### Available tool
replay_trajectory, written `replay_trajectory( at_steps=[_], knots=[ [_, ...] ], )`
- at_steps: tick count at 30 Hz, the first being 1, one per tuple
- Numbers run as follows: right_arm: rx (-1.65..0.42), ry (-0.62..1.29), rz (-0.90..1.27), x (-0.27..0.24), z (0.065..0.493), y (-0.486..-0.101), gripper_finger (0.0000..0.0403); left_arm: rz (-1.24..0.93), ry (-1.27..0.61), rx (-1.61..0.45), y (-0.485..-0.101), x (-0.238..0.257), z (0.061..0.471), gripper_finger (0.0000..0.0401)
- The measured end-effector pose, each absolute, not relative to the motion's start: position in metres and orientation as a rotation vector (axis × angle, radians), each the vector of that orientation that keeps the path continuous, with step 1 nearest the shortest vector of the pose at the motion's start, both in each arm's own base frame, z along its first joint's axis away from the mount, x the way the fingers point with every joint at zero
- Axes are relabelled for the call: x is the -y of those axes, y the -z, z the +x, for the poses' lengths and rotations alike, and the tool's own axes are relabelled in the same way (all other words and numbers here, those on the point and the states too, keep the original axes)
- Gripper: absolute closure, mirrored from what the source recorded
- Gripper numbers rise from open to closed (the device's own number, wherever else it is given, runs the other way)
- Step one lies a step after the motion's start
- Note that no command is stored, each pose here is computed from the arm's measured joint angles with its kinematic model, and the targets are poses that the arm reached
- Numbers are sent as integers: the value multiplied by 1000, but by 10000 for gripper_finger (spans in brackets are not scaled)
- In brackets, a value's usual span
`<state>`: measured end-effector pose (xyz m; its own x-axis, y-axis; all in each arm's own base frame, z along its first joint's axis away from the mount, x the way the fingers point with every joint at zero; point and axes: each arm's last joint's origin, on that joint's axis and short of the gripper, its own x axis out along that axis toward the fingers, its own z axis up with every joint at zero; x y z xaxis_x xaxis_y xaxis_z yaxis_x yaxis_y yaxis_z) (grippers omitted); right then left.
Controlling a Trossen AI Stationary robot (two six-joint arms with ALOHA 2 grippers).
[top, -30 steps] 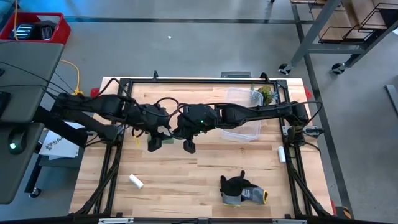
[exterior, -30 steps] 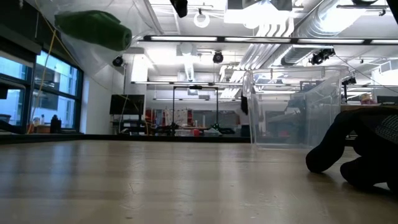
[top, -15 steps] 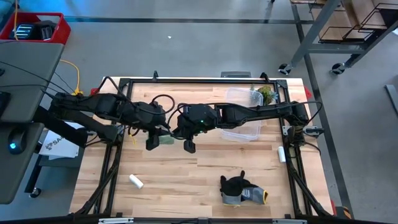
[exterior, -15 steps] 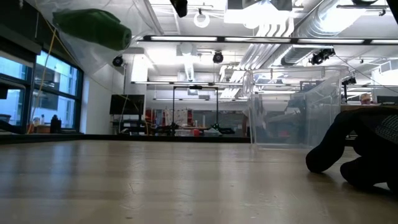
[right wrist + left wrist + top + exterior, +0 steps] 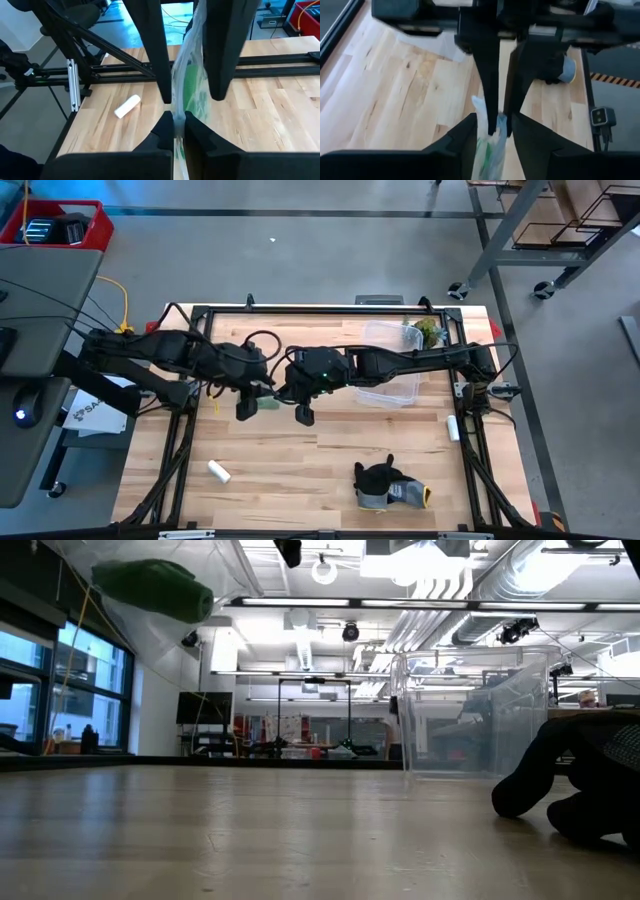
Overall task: Roll bandage
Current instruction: Close the transparent zip bag
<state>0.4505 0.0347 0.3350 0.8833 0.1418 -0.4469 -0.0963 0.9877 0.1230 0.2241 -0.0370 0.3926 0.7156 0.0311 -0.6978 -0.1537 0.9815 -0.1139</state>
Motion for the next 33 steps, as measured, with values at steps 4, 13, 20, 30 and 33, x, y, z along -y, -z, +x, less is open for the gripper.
replay_trajectory(
  at_steps=[4,13,20,30,33],
  knots=[
    [-472,-122,92,-35,450,-335,401,-173,-90,-778,-392,37,223,267],
    [-470,-124,85,-34,451,-335,401,-179,-90,-810,-389,37,223,258],
    [-470,-129,87,-35,451,-335,401,-177,-95,-814,-388,38,226,272],
    [-473,-125,98,-34,450,-335,398,-170,-109,-809,-388,38,226,392],
    [-468,-123,120,-35,451,-335,375,-175,-97,-814,-388,38,226,398]
  ],
)
